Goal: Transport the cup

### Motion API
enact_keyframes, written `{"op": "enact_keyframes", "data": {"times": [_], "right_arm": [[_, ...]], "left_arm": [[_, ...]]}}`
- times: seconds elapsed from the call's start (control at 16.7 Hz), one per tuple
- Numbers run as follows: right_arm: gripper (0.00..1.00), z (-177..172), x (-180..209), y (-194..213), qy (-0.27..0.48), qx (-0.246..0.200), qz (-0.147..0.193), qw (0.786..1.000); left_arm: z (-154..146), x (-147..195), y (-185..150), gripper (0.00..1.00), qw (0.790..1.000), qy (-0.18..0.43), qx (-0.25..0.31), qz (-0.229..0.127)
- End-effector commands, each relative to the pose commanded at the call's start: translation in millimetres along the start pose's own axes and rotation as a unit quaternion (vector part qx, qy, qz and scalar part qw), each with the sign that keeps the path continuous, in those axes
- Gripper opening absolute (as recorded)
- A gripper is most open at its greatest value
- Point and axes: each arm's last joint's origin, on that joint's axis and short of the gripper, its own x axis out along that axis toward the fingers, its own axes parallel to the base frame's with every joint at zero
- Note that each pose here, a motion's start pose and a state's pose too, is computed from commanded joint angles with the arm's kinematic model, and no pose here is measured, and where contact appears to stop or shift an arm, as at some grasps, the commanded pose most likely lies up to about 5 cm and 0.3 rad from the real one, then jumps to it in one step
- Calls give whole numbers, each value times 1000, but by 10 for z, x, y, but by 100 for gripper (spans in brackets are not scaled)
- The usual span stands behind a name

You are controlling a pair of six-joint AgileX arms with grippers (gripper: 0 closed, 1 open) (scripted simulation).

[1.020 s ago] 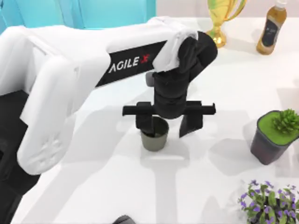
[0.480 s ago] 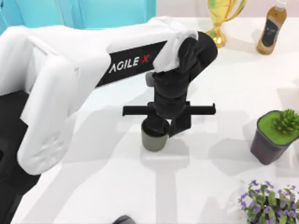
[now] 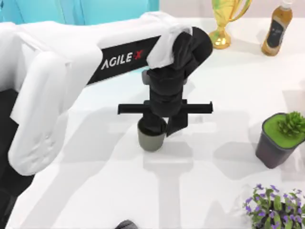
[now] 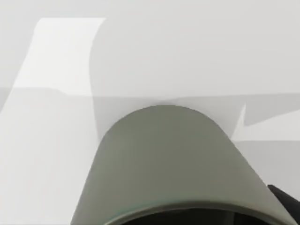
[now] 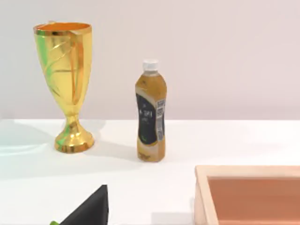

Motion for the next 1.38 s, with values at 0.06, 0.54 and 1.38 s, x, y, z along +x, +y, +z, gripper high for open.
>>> {"op": "enact_keyframes", "data": {"times": [0.06, 0.54, 1.38], "right_arm": [[100, 0, 0, 0, 0, 0, 0, 1000], [100, 0, 0, 0, 0, 0, 0, 1000], [100, 0, 0, 0, 0, 0, 0, 1000]], "left_arm": [[54, -53, 143, 0, 1000, -1, 0, -2], [197, -556, 2290, 0, 1000, -5, -2, -17], [-58, -344, 2882, 0, 1000, -4, 1, -20]]}}
